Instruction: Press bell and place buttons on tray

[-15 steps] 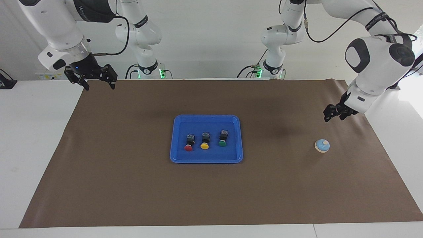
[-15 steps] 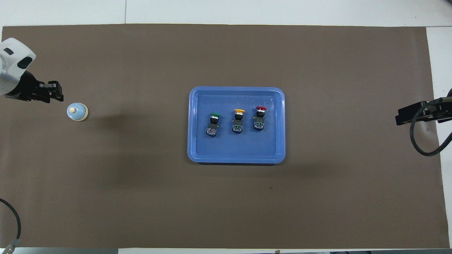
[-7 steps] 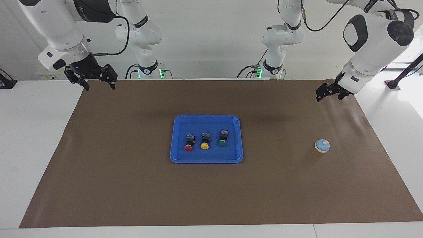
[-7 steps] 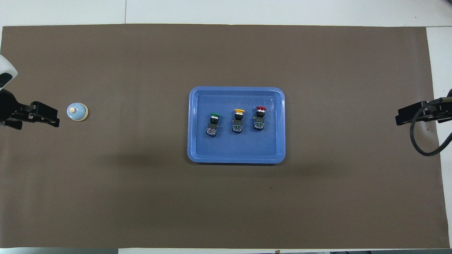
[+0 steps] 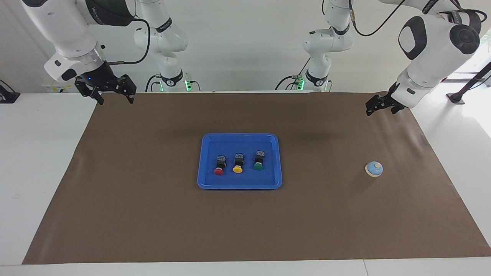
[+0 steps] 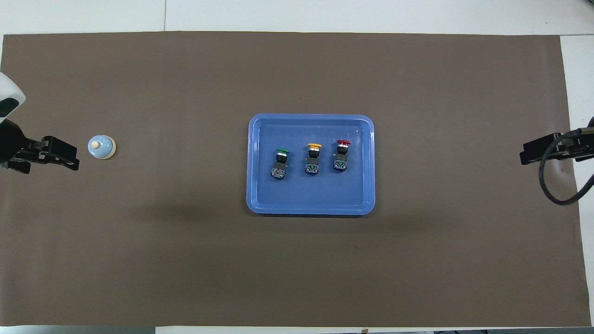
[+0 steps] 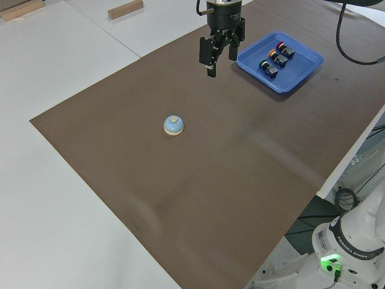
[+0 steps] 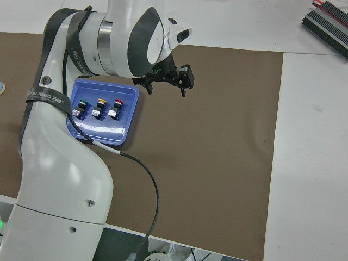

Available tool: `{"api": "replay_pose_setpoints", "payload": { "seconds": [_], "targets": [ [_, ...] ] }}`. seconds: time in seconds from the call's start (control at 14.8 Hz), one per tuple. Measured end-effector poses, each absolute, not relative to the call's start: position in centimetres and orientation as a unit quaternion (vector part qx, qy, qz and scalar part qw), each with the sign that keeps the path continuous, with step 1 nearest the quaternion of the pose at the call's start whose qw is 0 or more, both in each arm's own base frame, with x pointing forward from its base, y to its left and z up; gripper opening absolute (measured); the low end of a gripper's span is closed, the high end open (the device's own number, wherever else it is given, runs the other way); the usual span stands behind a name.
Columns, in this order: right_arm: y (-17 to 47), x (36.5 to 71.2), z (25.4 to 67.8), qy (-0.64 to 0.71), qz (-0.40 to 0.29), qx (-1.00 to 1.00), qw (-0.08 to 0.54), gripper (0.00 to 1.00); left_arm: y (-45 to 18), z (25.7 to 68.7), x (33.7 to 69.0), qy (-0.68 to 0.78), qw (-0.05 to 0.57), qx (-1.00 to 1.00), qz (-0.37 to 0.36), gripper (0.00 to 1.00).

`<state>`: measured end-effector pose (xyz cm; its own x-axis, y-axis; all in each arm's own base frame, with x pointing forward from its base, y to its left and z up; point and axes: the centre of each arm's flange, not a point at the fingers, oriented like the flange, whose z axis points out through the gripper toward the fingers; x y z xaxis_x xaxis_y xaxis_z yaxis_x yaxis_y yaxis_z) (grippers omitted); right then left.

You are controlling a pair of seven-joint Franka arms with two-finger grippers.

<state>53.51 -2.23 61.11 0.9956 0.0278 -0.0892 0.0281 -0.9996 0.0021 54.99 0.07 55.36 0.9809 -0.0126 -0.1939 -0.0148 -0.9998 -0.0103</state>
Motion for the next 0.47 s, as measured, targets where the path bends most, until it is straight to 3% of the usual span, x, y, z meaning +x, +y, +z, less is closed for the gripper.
{"api": "replay_pose_setpoints", "payload": {
  "seconds": [0.47],
  "targets": [
    [-2.2,53.5,61.1,0.014,-0.045,0.999,0.002,1.00,-0.4,56.8,54.5,0.011,0.004,-0.996,0.086,1.00]
  ]
}}
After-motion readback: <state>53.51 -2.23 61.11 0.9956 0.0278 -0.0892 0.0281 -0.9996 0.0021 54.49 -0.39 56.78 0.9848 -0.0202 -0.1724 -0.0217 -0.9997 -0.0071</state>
